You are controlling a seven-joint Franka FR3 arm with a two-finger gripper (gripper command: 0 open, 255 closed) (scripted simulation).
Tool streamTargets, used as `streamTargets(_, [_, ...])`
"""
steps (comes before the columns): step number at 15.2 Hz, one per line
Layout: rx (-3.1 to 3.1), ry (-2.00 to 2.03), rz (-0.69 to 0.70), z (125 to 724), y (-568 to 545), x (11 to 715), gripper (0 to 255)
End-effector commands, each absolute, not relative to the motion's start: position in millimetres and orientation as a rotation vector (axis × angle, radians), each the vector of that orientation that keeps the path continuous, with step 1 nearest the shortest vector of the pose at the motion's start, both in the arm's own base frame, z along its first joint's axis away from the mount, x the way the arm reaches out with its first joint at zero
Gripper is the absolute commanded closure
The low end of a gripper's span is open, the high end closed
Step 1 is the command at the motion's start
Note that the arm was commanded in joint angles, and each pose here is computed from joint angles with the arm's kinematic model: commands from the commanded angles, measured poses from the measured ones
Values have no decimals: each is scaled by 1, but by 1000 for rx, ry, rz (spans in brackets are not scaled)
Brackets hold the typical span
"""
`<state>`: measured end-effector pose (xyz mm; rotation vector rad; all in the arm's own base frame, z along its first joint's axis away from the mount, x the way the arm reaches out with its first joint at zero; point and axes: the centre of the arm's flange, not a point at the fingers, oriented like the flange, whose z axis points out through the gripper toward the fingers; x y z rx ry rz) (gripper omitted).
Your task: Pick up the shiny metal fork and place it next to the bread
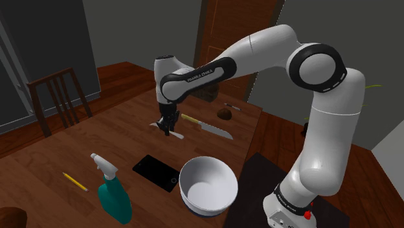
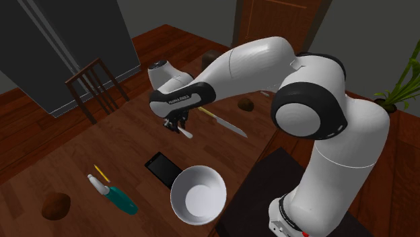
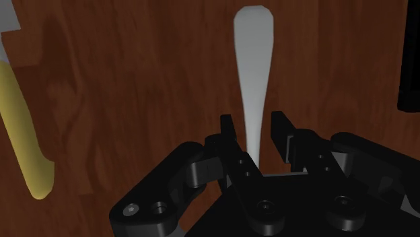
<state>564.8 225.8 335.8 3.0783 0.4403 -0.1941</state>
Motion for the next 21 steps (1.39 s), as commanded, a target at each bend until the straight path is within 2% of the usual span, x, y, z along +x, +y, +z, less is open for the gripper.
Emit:
streamTargets(1, [3078, 440, -194, 346, 225, 565, 255])
streamTargets(21, [3078, 440, -194, 452, 225, 565, 255])
